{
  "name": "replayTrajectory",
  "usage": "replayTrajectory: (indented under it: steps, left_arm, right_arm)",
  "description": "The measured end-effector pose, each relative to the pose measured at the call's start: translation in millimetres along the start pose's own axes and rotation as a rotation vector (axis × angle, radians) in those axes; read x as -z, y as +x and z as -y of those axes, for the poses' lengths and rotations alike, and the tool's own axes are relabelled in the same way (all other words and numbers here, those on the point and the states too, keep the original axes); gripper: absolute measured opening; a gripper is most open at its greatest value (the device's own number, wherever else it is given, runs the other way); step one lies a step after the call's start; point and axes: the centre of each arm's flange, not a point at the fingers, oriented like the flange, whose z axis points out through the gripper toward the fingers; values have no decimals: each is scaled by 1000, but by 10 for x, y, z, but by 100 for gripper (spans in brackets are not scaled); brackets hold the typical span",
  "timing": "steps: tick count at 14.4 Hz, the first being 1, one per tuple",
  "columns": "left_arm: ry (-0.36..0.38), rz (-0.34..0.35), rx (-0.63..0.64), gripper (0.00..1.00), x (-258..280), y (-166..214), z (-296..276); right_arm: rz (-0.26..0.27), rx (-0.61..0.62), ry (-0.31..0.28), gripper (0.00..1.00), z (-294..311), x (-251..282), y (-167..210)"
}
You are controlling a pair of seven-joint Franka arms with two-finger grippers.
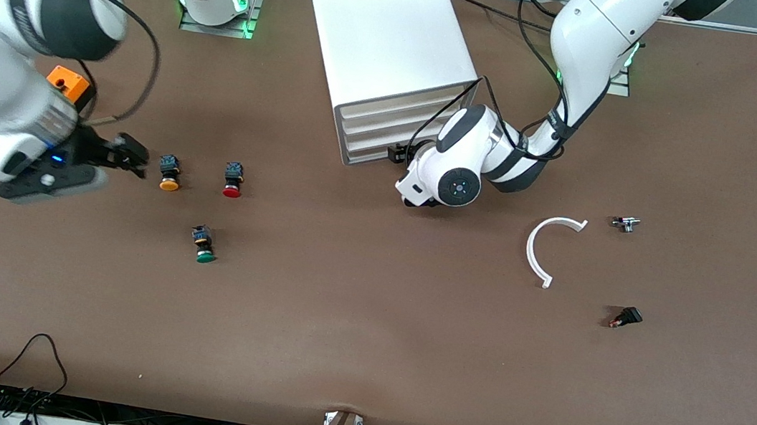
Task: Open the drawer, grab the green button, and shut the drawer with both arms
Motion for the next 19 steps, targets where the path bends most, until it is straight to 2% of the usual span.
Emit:
replayTrajectory:
  steps: [2,5,7,10,14,16,19]
  left_arm:
    - [6,12,0,100,34,-1,11]
    - [-25,4,9,100,324,79,53]
    - [-51,5,7,100,750,117,82]
    - [-102,-26,16,100,1610,229,321]
    - [24,-133,20,100,2500,367,966]
    - [73,-176,-44,100,2815,339,1183]
    - [196,-282,-195,100,3265,260,1545]
  right_arm:
    - [9,-12,8,100,-221,274,-138]
    - [-14,4,15,100,-548,560,-298]
    - [-21,40,20,100,-727,655,-405]
    - [-4,83,15,100,-613,820,-498]
    - [18,83,19,100,-576,1073,-671]
    - [39,66,26,100,-655,1104,-740]
    - [61,-4,32,100,-814,1088,-830]
